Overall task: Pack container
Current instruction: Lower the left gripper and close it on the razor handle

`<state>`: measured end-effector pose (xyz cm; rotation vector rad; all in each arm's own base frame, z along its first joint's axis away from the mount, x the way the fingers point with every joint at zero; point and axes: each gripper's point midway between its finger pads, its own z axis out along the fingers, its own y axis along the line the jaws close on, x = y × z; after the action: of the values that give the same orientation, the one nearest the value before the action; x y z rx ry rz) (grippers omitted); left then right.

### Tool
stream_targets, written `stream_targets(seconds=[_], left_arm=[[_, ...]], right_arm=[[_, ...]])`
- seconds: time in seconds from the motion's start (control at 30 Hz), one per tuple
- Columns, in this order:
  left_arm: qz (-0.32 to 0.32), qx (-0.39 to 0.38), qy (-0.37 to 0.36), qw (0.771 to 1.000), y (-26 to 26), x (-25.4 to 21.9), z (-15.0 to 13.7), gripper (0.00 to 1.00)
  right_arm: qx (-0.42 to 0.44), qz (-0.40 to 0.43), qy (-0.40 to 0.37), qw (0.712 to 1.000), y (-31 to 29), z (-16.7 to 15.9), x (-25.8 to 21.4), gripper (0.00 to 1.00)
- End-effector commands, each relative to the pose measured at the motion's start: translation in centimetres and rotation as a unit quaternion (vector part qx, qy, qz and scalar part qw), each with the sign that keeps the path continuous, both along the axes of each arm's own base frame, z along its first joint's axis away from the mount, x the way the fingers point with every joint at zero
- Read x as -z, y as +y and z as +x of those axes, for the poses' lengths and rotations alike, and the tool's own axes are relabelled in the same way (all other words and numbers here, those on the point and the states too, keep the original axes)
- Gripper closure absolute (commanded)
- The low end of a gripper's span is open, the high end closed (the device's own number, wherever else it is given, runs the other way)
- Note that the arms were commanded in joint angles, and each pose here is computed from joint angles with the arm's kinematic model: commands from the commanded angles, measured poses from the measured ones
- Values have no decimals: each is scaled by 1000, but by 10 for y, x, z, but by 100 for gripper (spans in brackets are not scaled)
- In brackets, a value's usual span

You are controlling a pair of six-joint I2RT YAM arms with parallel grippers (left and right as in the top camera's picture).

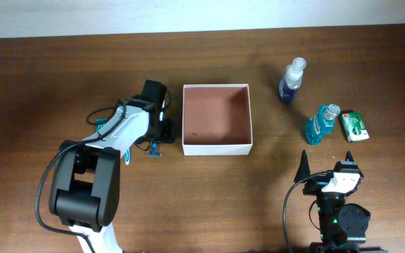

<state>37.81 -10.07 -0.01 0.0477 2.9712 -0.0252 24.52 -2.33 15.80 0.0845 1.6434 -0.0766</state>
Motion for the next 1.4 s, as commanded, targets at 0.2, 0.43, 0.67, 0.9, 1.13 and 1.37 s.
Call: stream_targets(seconds=[0.2,0.43,0.67,0.9,1.13,1.37], left_arm=[[-10,-5,31,999,0,13,-14,57],[-5,-5,48,999,3,14,-22,69],[-3,-6,47,999,3,14,-22,84],[-2,-6,44,999,3,11,-19,91],[-8,-5,23,1000,-4,-22,5,92],[-2,0,-20,1000,-7,-73,38,92]], right_arm=[[8,0,3,1000,-3,-1,3,2],[8,0,3,1000,-3,-1,3,2],[8,0,3,1000,-3,-1,3,2],[8,0,3,1000,-3,-1,3,2],[8,0,3,1000,-3,-1,3,2],[8,0,3,1000,-3,-1,3,2]])
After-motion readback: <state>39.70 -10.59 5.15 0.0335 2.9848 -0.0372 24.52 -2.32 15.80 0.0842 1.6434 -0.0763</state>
